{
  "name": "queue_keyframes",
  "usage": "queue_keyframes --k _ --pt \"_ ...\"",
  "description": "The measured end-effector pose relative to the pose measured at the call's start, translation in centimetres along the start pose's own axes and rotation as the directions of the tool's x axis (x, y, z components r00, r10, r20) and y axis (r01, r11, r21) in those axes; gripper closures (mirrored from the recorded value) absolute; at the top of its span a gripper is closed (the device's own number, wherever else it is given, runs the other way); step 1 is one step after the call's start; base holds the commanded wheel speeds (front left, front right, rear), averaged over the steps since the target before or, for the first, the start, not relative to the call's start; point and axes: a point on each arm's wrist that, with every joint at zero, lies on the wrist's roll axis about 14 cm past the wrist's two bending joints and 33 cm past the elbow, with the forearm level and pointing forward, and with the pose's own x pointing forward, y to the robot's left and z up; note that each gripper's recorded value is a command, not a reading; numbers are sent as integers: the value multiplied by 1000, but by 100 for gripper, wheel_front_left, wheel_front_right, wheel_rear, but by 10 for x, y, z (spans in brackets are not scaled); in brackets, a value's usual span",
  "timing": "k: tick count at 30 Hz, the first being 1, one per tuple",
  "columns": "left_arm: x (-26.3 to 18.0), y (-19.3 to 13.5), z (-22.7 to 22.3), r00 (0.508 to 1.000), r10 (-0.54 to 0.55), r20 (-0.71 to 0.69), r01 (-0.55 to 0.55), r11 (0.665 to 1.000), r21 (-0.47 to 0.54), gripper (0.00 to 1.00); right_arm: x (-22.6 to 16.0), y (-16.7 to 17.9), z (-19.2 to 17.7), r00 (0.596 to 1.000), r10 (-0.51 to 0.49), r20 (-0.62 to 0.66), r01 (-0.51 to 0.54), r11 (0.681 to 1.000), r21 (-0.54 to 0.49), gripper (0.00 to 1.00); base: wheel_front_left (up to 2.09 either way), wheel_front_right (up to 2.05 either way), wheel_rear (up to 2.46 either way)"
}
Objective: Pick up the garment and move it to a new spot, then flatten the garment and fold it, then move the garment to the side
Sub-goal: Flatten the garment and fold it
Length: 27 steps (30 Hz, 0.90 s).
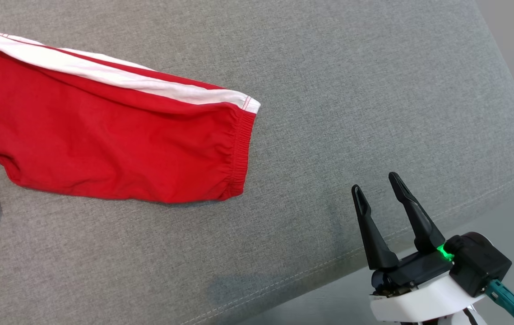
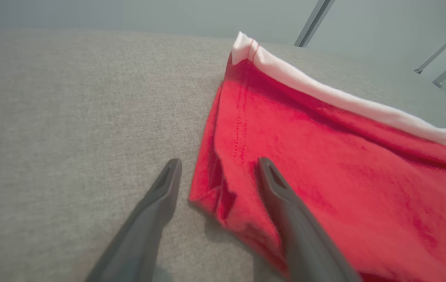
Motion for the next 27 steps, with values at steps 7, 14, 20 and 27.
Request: queue_keyframes --k 7,14,20,27 --pt "-7 -9 -7 998 -39 -42 41 999 29 100 3 6 -2 1000 19 -1 -19 1000 18 0 0 0 0" --pt "-24 -14 -6 1000 -13 14 13 999 -43 100 10 12 0 999 45 14 -46 998 30 0 0 0 0" --pt "-51 -9 -15 997 73 34 -69 992 -104 100 19 21 5 996 87 34 -89 995 40 0 0 0 0" --pt "-87 -12 -23 984 168 58 -156 974 -166 100 24 36 15 989 137 64 -140 989 54 0 0 0 0"
